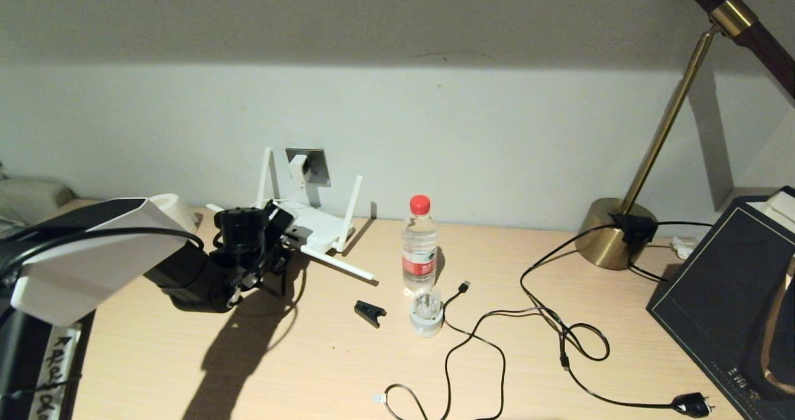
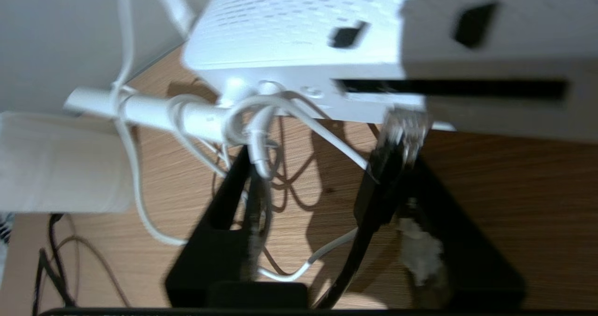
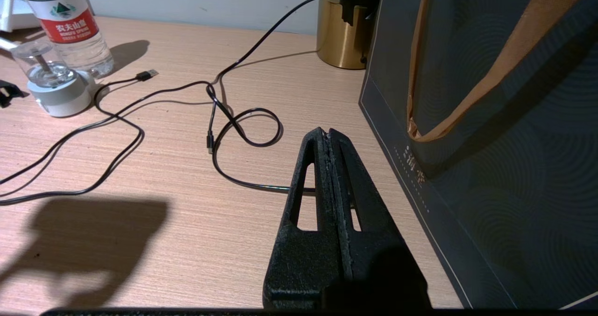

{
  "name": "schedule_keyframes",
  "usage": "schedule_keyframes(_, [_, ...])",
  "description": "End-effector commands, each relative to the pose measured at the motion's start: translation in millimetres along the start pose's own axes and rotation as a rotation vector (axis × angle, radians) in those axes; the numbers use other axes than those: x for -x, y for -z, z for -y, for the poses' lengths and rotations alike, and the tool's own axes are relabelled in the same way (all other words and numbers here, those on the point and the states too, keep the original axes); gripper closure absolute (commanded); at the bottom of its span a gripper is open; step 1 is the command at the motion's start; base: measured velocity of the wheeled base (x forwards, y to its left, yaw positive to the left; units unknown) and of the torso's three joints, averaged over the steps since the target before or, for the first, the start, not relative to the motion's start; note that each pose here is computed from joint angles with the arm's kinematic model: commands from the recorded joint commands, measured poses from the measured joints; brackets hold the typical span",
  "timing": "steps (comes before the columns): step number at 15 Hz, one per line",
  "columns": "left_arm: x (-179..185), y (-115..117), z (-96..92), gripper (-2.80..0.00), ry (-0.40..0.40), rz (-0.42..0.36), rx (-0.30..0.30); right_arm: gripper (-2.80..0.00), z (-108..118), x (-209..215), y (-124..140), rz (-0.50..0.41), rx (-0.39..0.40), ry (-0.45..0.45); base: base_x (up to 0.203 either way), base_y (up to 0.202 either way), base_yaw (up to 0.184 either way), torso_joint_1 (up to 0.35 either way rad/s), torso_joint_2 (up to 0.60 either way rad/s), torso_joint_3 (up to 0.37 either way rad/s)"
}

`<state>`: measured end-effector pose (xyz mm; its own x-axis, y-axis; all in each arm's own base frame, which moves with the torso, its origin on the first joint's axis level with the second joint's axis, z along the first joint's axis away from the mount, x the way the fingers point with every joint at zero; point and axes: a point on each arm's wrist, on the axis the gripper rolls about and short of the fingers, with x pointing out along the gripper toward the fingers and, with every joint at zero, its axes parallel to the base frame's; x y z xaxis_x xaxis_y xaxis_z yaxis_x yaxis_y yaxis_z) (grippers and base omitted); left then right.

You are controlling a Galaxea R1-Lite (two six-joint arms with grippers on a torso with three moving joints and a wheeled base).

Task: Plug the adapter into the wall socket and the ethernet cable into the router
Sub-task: Hand it to the other hand

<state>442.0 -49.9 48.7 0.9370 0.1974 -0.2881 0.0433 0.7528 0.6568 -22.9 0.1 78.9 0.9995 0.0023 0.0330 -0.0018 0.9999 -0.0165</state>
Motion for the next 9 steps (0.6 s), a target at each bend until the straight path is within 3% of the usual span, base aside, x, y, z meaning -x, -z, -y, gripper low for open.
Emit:
schedule_keyframes(1, [3.4,1.3,0.0,-2.80,0.006,-0.001,-0.004,0.00,-0.1,-0.6,2.5,-0.008,0.000,-0.001,0.000,0.000,0.000,0.000,0.00,0.000])
schedule_keyframes(6, [14.7,6.3,1.6,-2.80,0.071,0.008,-0.010,0.00,-0.1,-0.6,2.5,-0.008,0.000,-0.001,0.000,0.000,0.000,0.000,0.00,0.000])
schedule_keyframes(9, [22.0,7.6,3.0,-2.80,0.179,0.065,0.010,0.00,-0.1,-0.6,2.5,-0.008,0.000,-0.001,0.000,0.000,0.000,0.000,0.00,0.000])
